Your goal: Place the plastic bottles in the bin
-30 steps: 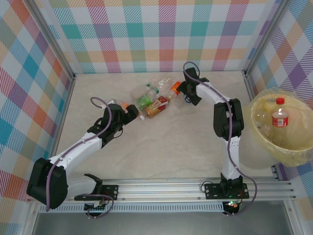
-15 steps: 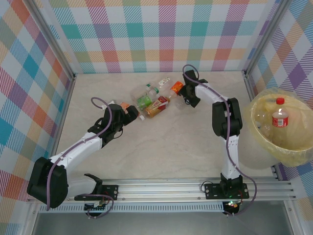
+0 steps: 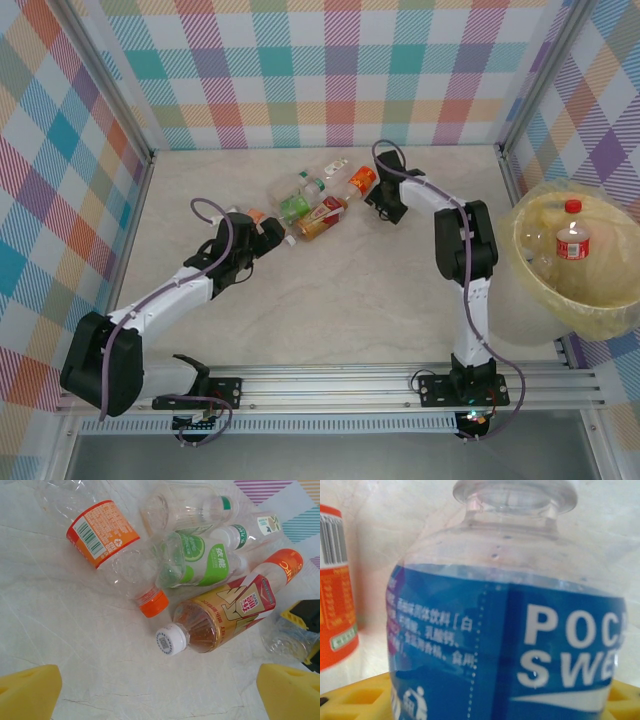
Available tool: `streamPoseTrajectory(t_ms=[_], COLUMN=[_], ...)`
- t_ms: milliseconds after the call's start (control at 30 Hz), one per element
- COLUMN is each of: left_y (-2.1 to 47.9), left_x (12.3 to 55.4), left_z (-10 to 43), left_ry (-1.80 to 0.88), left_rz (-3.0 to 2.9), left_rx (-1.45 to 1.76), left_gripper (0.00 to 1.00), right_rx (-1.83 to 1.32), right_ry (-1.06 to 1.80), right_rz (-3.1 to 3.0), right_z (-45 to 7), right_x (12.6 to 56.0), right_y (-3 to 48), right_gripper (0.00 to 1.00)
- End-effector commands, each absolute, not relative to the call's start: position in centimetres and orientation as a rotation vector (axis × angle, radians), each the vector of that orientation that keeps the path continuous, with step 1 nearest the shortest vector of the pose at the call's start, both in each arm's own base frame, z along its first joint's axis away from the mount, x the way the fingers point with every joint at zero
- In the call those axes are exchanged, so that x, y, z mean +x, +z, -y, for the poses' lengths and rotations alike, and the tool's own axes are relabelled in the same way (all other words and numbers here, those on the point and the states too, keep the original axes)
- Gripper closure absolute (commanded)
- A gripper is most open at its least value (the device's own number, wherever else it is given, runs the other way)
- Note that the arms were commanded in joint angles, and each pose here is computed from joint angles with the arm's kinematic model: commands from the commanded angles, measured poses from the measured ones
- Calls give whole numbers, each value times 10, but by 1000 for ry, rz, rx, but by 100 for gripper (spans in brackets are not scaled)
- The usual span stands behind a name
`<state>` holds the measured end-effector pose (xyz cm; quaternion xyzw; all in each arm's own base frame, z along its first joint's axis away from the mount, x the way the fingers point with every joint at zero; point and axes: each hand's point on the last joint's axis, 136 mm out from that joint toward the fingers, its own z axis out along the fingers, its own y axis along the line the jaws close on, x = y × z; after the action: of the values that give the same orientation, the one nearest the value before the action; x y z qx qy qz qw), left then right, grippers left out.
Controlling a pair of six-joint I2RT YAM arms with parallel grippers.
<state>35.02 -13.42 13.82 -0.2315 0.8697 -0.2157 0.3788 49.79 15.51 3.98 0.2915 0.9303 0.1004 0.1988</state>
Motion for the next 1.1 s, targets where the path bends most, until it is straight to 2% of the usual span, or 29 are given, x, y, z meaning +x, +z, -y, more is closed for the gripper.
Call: streamPoseTrajectory(t_ms=[0,433,667,833,1067], left_y=[149,144,146,148,146], left_x=[361,373,377,379,381], left_z=[138,159,166,167,170], left_ry=[-592,-691,-730,-742,-758], left_rz=[-2203,-2223,-2223,-2217,-2224], left_rx=[-586,-562,-561,-567,-593], left_gripper=[0,0,0,0,0], right_rx=[685,216,67,11,62], right_ry=[324,571,576,548,504], right_rz=[-2486,-2188,-2028,-1927,-1893], right_z=[-155,-170,-163,-140,-81], right_x=[506,470,437,403,358], right_y=[89,233,313,372,415], right_gripper=[45,53,54,54,54])
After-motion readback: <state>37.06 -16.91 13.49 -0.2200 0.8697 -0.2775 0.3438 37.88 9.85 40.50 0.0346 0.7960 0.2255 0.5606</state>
